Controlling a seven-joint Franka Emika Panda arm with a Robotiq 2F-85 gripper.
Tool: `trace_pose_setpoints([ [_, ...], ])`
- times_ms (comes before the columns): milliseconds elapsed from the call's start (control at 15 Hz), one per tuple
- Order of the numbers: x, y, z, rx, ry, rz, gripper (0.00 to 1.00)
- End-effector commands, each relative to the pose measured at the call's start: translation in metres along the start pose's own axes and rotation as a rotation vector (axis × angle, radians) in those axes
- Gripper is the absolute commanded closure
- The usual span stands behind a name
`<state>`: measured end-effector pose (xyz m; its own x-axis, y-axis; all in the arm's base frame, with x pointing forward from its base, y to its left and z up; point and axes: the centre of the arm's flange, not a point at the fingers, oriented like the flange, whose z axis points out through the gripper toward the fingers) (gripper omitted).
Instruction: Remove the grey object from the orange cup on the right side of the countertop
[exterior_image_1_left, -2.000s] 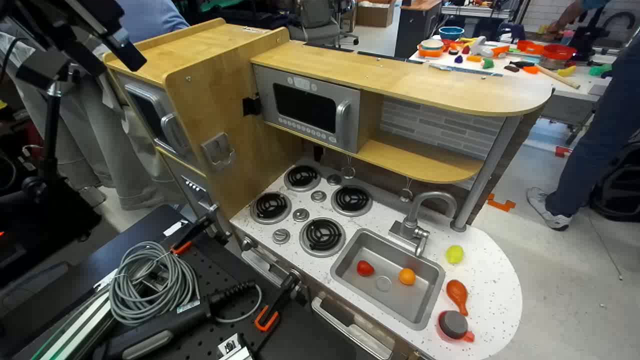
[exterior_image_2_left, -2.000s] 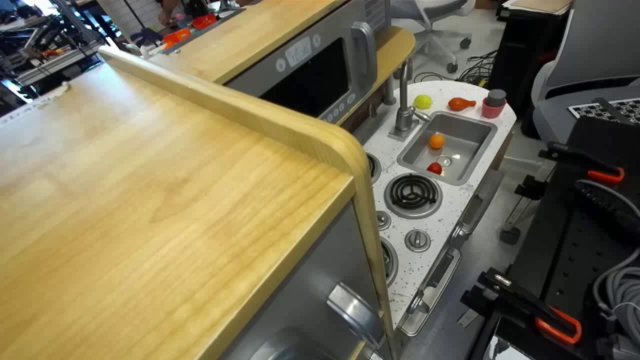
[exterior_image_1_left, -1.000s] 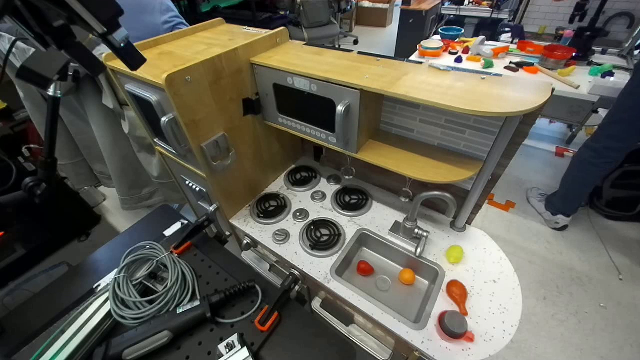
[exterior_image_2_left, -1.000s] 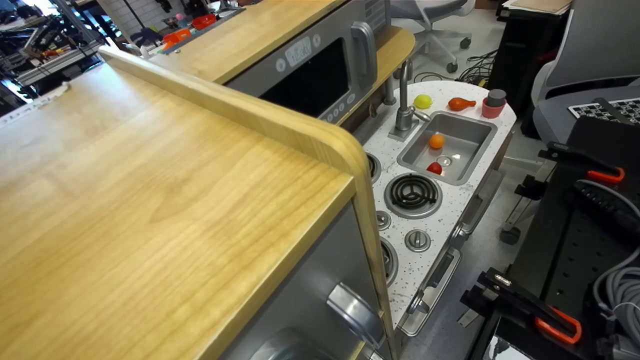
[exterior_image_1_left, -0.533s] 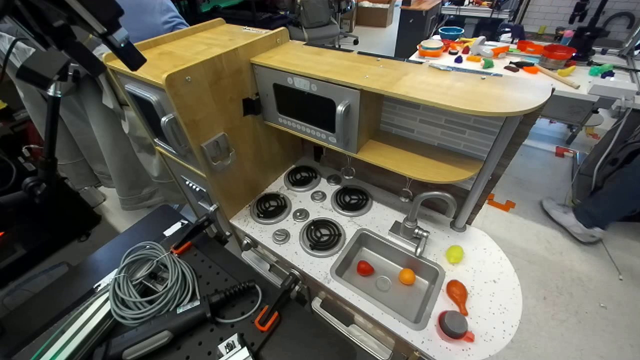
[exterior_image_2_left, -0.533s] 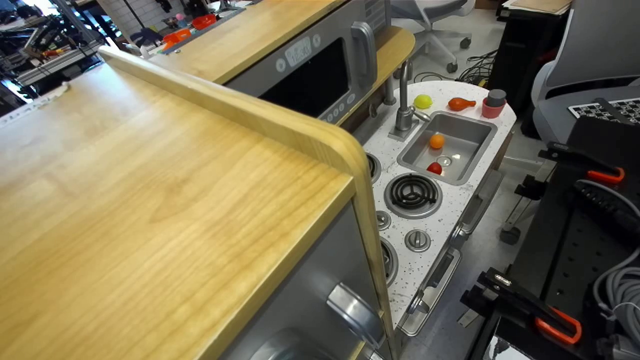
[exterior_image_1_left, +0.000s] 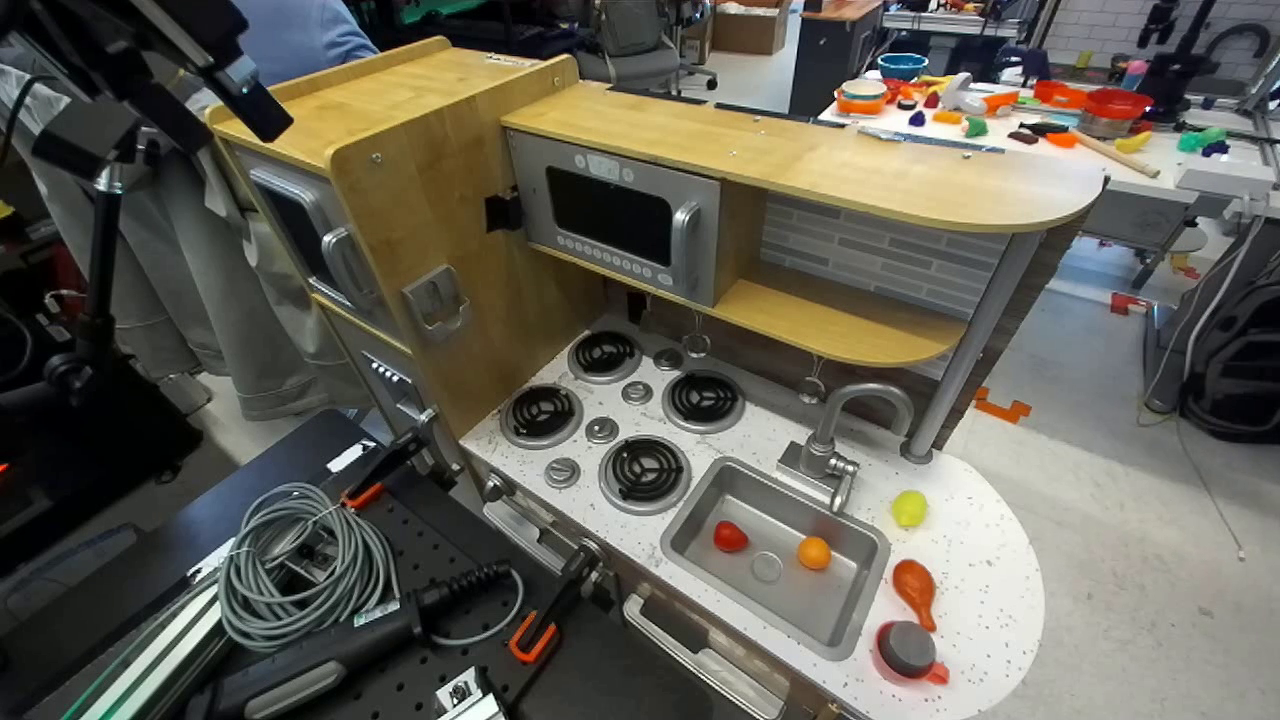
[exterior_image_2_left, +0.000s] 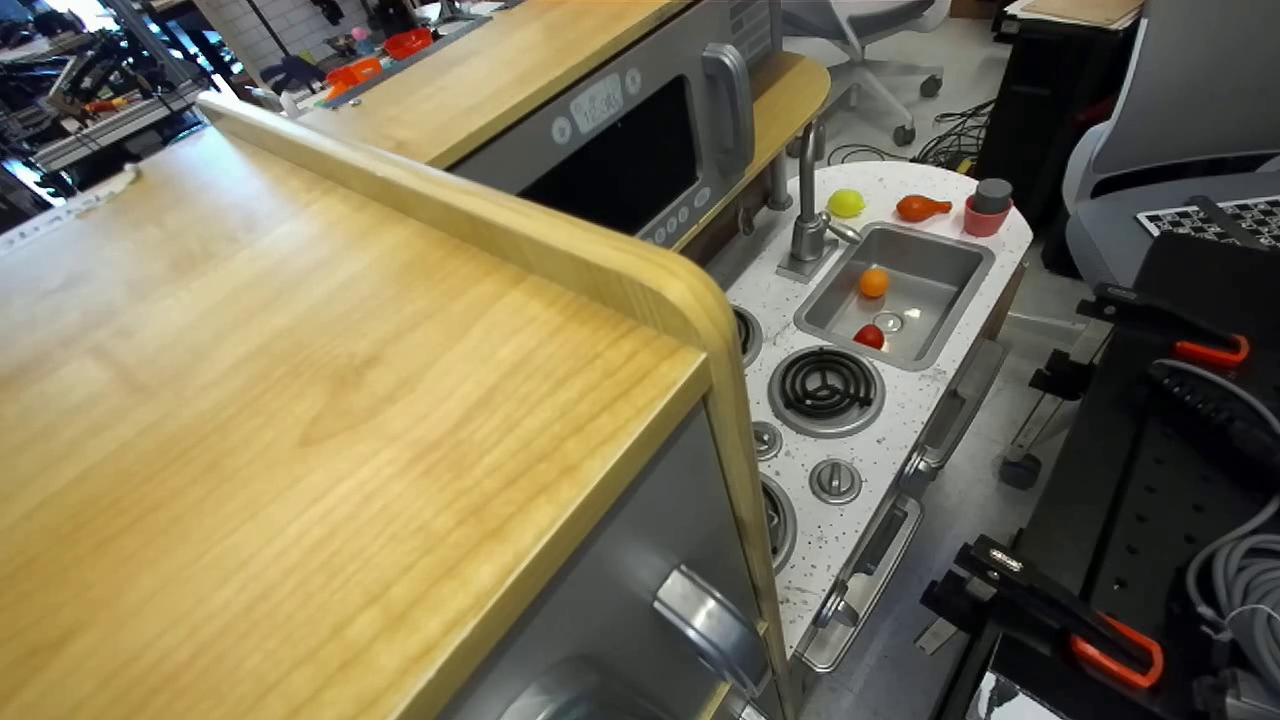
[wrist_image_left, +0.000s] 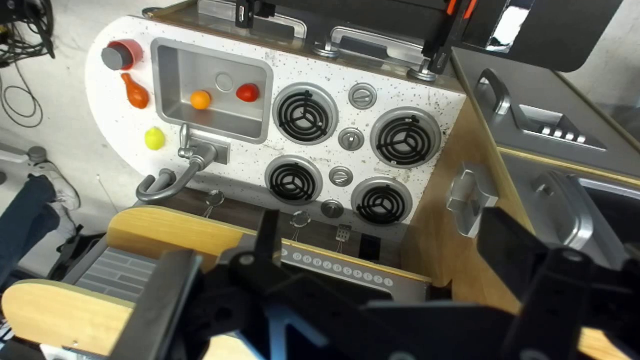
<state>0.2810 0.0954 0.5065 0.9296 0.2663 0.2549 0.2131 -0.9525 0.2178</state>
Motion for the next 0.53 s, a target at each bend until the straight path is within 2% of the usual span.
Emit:
trace_pose_setpoints([
  [0,0.0,0.0,0.0,0.0,0.0,0.0,0.0],
  [333,0.0,0.0,0.0,0.0,0.0,0.0,0.0],
  [467,0.007,0.015,0.014,-0.024,-0.014,0.027,0.0],
])
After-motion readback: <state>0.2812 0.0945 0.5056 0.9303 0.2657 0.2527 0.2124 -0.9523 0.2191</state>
